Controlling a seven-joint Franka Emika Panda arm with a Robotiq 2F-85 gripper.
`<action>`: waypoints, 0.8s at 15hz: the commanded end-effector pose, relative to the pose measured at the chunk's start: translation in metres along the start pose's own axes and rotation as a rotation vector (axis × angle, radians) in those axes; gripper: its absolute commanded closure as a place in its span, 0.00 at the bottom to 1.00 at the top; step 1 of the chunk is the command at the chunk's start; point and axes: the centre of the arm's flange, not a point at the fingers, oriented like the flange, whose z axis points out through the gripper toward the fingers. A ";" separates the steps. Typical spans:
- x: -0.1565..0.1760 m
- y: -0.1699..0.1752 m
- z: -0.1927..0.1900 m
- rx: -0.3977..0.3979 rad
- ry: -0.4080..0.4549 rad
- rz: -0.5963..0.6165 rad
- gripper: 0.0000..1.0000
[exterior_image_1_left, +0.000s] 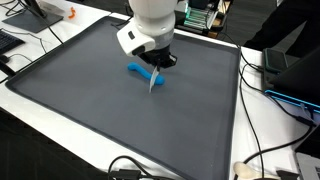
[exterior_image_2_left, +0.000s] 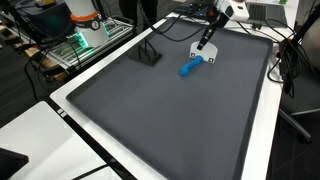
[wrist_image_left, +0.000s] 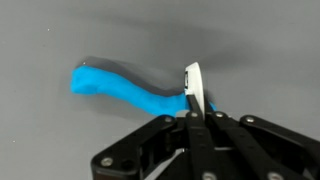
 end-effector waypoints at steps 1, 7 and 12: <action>-0.011 0.006 0.017 0.009 -0.071 -0.013 0.99; -0.018 0.008 0.010 0.034 -0.084 -0.021 0.99; -0.025 0.010 0.006 0.050 -0.113 -0.028 0.99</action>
